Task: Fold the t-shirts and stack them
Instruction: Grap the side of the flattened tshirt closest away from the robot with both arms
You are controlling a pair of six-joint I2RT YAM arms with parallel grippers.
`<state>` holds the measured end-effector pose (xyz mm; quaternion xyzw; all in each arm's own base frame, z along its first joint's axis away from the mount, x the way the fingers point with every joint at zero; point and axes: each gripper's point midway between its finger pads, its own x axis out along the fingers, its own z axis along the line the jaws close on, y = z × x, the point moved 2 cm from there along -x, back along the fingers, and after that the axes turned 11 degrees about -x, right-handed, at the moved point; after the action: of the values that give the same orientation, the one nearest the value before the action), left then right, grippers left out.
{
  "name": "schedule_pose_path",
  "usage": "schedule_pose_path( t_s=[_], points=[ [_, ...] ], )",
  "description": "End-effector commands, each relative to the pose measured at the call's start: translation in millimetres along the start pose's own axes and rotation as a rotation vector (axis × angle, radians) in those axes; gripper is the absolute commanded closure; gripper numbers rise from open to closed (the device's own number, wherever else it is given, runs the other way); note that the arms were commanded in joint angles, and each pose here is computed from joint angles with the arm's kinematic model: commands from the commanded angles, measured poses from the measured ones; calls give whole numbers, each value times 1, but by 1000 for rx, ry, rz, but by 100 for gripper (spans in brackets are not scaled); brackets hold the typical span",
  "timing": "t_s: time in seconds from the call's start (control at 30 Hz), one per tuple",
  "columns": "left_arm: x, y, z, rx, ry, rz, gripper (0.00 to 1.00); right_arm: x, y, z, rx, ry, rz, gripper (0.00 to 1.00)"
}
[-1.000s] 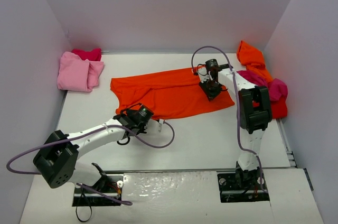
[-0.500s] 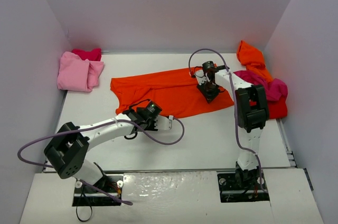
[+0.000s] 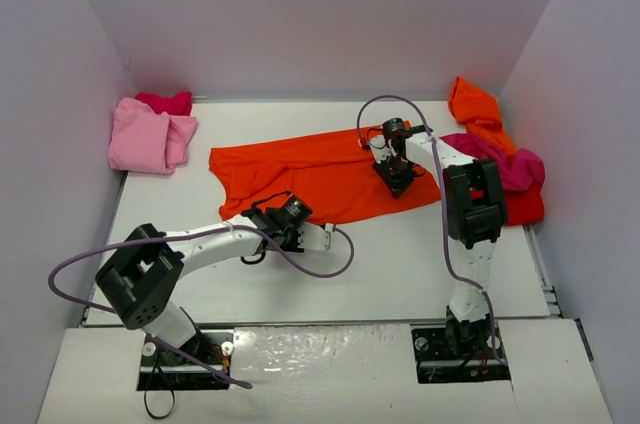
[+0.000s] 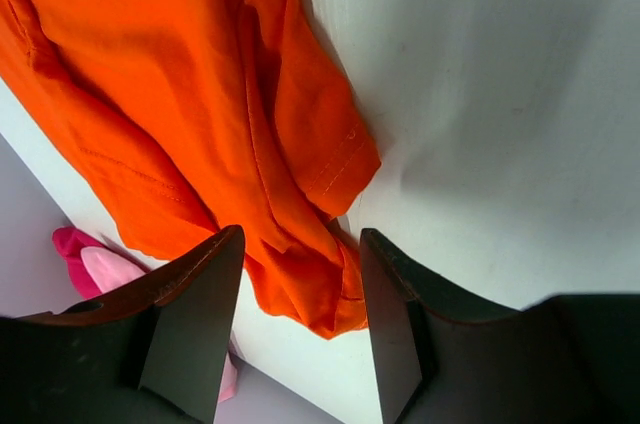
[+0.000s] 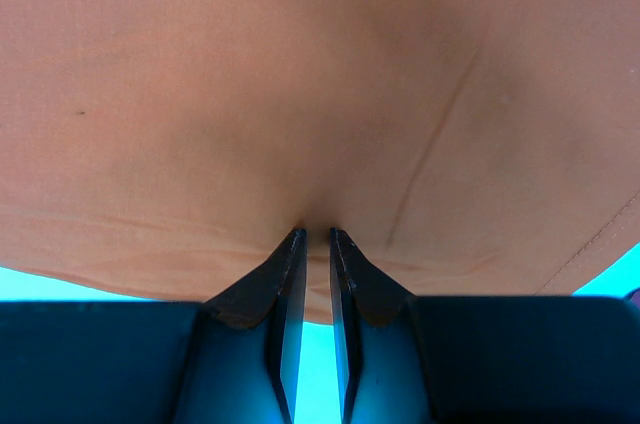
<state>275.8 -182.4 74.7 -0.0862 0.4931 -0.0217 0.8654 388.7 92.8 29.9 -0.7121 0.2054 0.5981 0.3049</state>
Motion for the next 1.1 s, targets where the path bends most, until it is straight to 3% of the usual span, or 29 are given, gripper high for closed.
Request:
schedule_pose_path(
  t_s=[0.0, 0.53, 0.63, 0.73, 0.77, 0.83, 0.87, 1.07],
  points=[
    [0, -20, 11, -27, -32, -58, 53, -6, 2, -2, -7, 15, 10, 86],
    [24, -22, 8, -6, -31, -22, 55, -3, 3, 0, -8, 1, 12, 86],
    [27, -22, 11, -7, -46, -19, 65, -3, 3, 1, -9, 0, 13, 86],
    [29, -23, 14, -5, -49, -10, 65, -3, 4, 2, -9, -5, 13, 86],
    [29, -23, 15, -5, -53, -10, 71, -3, 4, 2, -9, -5, 13, 86],
    [30, -23, 16, -6, -62, -9, 94, -4, 3, 1, -10, -3, 10, 86],
    [28, -23, 18, -8, -65, -8, 98, -4, 3, 1, -11, -3, 10, 86],
    [-10, -27, 30, -20, -43, -22, 100, -3, 3, 0, -9, 5, 14, 86]
  ],
)
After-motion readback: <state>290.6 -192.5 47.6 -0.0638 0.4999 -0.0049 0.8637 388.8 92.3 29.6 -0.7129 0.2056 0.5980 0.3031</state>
